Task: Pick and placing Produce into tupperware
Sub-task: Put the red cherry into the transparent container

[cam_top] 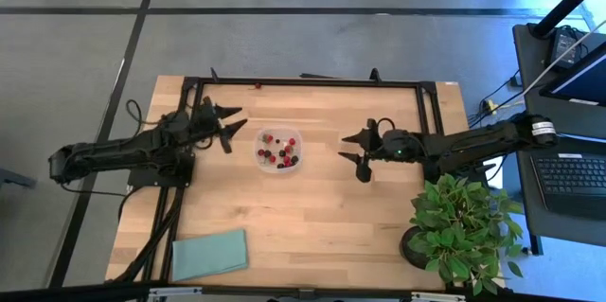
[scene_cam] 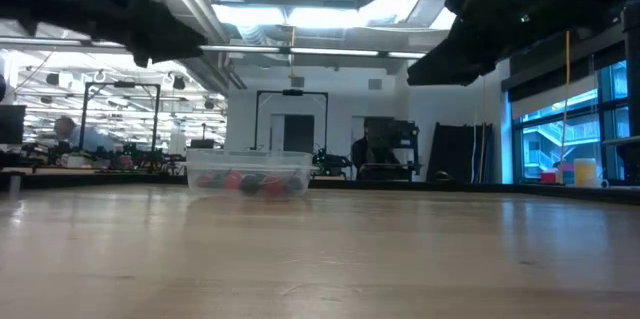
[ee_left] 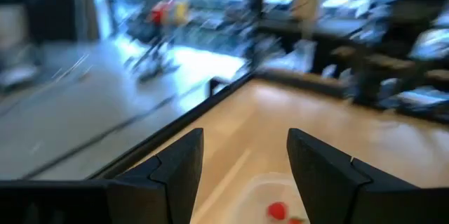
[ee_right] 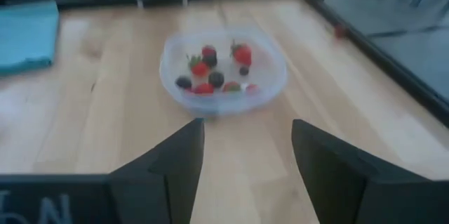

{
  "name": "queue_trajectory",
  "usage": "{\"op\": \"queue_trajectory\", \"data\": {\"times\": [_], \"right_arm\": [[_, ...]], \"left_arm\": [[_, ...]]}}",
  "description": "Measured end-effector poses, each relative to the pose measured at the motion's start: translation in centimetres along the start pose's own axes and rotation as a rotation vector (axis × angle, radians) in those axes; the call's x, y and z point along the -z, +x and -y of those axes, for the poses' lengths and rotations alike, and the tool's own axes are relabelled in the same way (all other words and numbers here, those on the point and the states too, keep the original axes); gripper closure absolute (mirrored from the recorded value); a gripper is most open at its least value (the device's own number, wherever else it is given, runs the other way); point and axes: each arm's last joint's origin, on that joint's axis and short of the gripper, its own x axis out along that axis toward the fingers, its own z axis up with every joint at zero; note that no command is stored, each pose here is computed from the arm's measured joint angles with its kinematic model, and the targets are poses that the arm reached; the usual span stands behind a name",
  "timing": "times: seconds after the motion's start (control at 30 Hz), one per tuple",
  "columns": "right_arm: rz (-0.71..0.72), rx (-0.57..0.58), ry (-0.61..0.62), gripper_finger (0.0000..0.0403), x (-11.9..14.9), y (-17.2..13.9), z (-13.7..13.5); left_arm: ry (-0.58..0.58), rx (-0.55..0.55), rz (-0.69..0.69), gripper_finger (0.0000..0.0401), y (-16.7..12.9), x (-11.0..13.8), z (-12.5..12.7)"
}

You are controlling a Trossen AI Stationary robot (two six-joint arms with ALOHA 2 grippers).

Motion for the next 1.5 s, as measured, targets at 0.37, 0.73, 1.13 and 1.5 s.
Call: {"op": "queue_trajectory", "data": {"times": [0.37, 0.73, 1.13, 1.5], "right_arm": [[0.059, 0.005, -0.009, 0.0186, 0.0, 0.0, 0.2], [0.058, 0.005, -0.036, 0.0186, 0.0, 0.0, 0.2], [0.051, 0.007, -0.088, 0.0186, 0.1, 0.0, 0.2], [0.045, 0.007, -0.091, 0.0186, 0.1, 0.0, 0.2]], "left_arm": [[-0.165, -0.419, -0.489, 0.0202, 9.0, -5.0, -3.5], [-0.285, -0.562, -0.716, 0.0202, 17.8, -3.6, -9.3], [-0.451, -0.598, -0.796, 0.0202, 21.1, -2.0, -12.2], [-0.487, -0.688, -0.896, 0.0202, 21.8, 1.6, -13.9]]}}
